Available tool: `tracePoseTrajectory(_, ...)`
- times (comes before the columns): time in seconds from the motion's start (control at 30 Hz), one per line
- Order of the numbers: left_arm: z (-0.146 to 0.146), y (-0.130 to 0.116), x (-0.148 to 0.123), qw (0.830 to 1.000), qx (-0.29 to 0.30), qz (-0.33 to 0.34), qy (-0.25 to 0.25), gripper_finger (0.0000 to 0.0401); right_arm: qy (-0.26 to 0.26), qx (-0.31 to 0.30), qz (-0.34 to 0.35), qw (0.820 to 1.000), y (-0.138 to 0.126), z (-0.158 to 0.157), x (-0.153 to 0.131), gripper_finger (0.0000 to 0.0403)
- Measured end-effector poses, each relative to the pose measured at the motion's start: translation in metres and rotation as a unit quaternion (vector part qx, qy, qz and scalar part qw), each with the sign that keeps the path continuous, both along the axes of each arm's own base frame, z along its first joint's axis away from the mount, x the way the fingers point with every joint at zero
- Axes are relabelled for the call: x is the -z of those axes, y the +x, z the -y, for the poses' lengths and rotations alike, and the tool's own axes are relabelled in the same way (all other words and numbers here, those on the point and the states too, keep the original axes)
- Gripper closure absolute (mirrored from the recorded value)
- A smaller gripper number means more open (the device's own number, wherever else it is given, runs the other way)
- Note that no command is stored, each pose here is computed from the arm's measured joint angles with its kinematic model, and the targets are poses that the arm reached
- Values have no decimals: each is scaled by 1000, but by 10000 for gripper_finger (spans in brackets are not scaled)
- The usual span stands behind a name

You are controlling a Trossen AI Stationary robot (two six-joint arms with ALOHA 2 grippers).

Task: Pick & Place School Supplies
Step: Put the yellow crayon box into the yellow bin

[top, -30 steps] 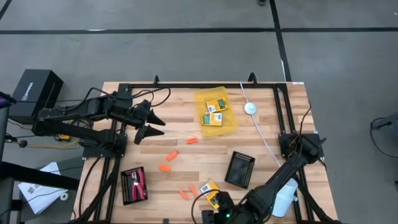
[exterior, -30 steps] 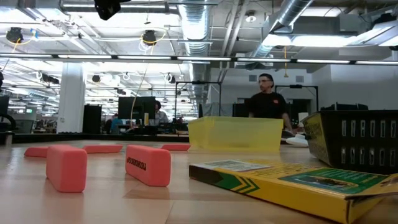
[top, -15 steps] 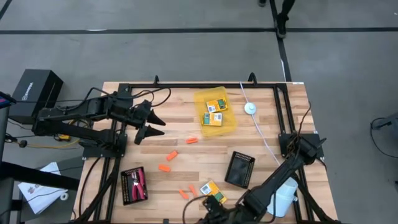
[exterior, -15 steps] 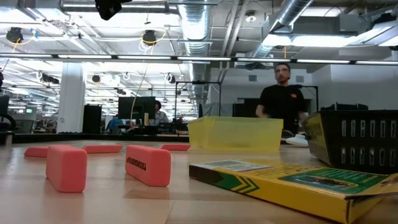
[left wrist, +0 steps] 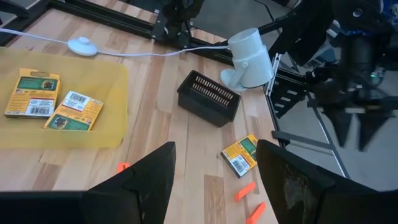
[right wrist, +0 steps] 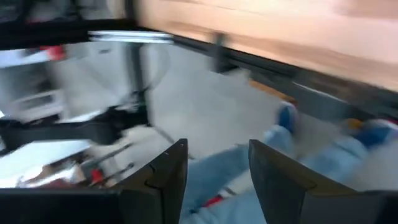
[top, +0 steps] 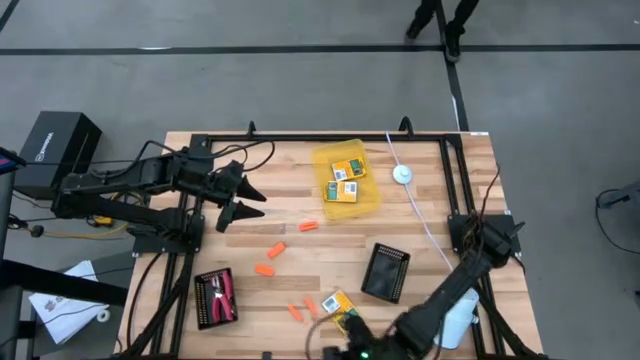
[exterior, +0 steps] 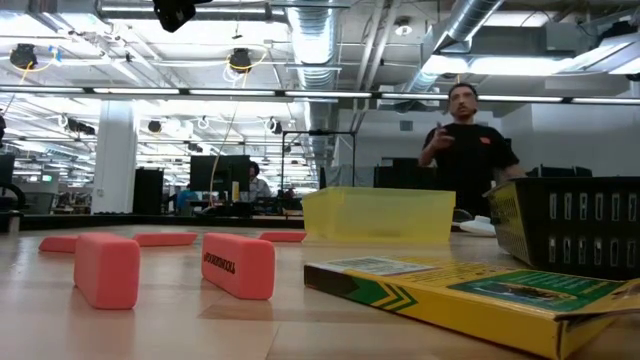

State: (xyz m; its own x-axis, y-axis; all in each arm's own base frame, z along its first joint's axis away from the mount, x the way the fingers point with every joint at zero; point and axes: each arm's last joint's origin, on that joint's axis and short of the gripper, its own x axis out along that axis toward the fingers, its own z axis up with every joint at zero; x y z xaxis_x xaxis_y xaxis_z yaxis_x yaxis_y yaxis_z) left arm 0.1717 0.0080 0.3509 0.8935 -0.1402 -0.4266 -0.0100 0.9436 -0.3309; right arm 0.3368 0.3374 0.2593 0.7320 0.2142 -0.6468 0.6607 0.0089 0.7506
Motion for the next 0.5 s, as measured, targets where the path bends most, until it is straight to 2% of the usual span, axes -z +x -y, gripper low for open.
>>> tracePoseTrajectory(0.13,0,0,0,1000,0,0,0,181,-6,-3,-17,1000,-8,-5,3,243)
tracePoseTrajectory(0.5,0,0,0,1000,-1,0,-1,181,-35,56,44,997,6,6,-2,243)
